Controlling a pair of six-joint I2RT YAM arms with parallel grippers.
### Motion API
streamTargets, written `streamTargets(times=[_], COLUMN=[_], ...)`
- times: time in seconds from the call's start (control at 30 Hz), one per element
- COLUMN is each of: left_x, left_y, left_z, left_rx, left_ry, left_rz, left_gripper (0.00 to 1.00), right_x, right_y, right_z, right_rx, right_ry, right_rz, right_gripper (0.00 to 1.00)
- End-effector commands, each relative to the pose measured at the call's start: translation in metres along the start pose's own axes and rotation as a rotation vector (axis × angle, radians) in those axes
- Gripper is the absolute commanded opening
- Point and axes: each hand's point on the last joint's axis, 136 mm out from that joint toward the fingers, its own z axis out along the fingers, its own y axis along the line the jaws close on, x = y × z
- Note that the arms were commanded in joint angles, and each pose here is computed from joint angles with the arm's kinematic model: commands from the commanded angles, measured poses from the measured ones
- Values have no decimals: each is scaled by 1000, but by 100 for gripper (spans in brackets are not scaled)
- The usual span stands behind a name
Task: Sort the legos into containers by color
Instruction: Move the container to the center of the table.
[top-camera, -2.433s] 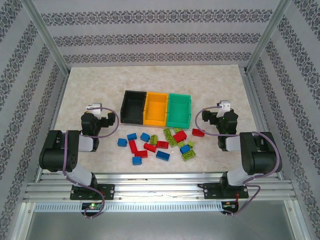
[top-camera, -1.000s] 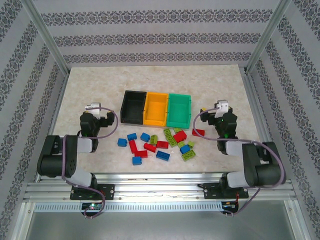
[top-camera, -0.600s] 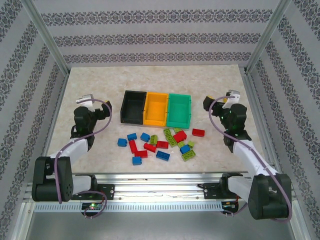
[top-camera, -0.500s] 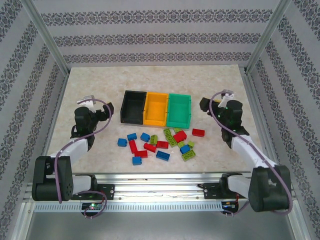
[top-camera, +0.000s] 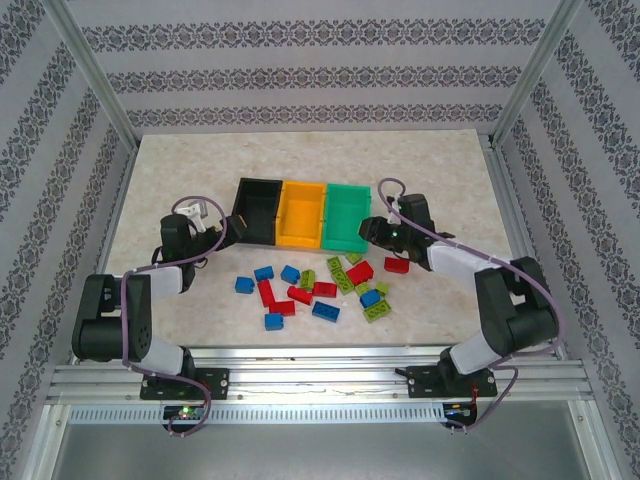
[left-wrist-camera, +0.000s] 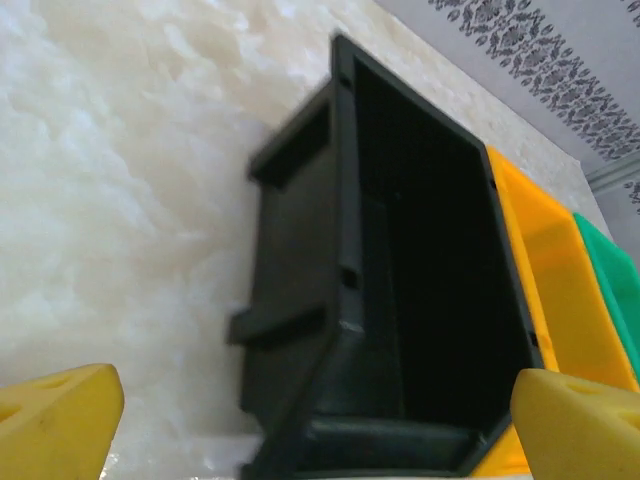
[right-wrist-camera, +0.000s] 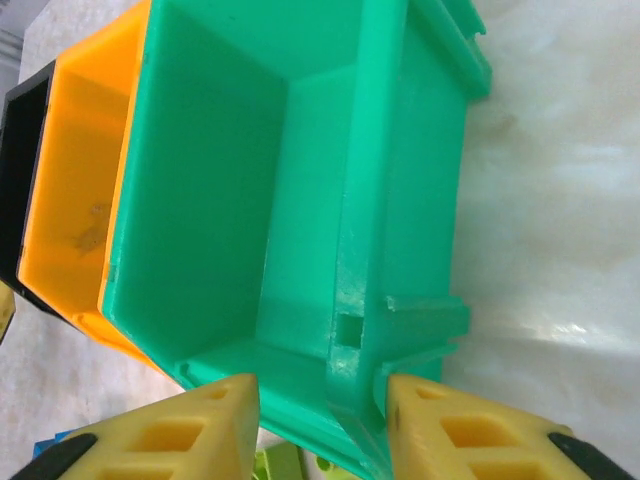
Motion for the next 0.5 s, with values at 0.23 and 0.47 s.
streamTargets(times=[0.23,0.47], left_x=[-9,-8], left_y=[-21,-25], left_z=[-2,-5], left_rx=[119,131], left_ry=[-39,-41], left_rz=[-25,-42], left_gripper=[99,100], right_x=[-49,-43], right_y=[18,0], right_z=[34,-6], right_rx=[7,98], right_ry=[-12,-13], right_rz=[-60,-77], right_gripper=[36,52])
